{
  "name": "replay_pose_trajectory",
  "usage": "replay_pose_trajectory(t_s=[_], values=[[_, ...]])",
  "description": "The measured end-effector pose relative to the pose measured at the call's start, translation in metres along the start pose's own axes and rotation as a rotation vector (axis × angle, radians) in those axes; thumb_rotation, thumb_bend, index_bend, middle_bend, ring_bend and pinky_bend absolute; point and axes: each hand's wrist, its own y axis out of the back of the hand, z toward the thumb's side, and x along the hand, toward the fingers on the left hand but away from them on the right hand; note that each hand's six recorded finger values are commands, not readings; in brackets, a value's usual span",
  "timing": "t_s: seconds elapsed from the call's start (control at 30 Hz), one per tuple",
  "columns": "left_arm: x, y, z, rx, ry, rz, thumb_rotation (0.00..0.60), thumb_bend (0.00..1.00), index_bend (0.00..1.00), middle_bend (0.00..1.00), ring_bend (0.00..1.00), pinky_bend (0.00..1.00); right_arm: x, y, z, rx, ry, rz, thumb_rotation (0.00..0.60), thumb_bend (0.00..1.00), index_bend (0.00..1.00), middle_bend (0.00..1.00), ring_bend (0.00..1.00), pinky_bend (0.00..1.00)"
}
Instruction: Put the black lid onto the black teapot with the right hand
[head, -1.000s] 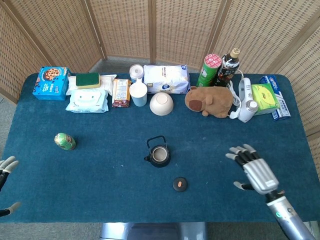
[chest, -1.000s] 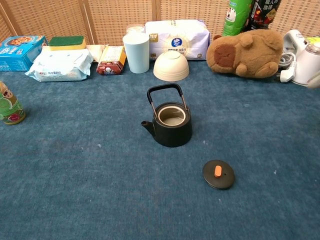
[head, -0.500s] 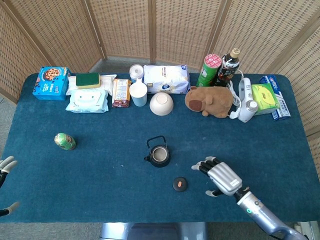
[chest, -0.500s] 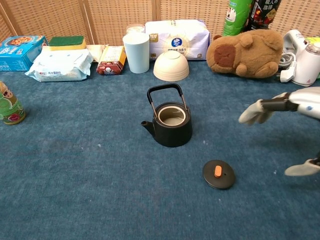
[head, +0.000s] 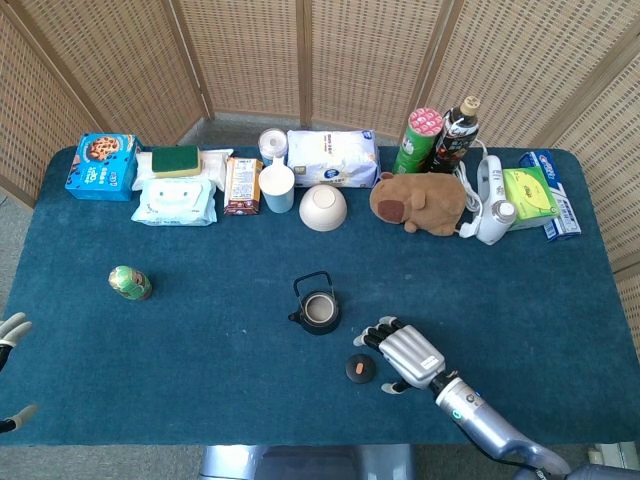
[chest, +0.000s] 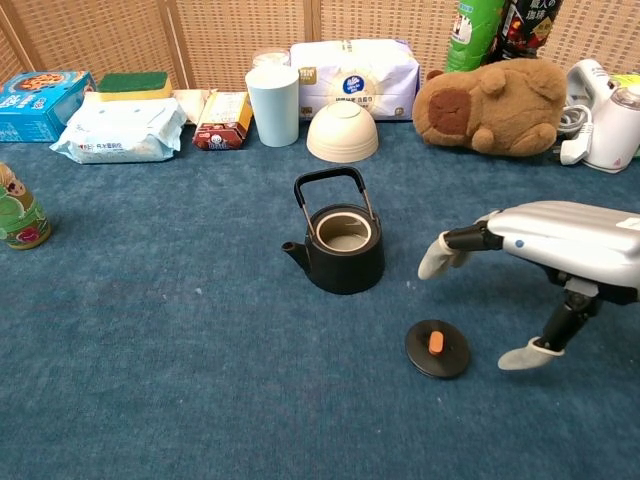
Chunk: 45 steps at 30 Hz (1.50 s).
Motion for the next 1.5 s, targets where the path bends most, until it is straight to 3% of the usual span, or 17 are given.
replay_pose_trajectory(t_s=[0.9, 1.5], values=[[0.001, -0.002, 0.001, 0.003, 0.001, -0.008, 0.600, 0.08, 0.00, 0.00, 0.00, 0.10, -0.015, -0.019, 0.002, 0.052, -0.087, 0.094, 0.600, 0.00, 0.28, 0.18, 0.16, 0.07], [0.000, 0.001, -0.001, -0.008, 0.006, 0.000, 0.600, 0.08, 0.00, 0.00, 0.00, 0.10, -0.021, -0.023, 0.005, 0.029, -0.093, 0.096, 0.600, 0.00, 0.29, 0.19, 0.17, 0.07]])
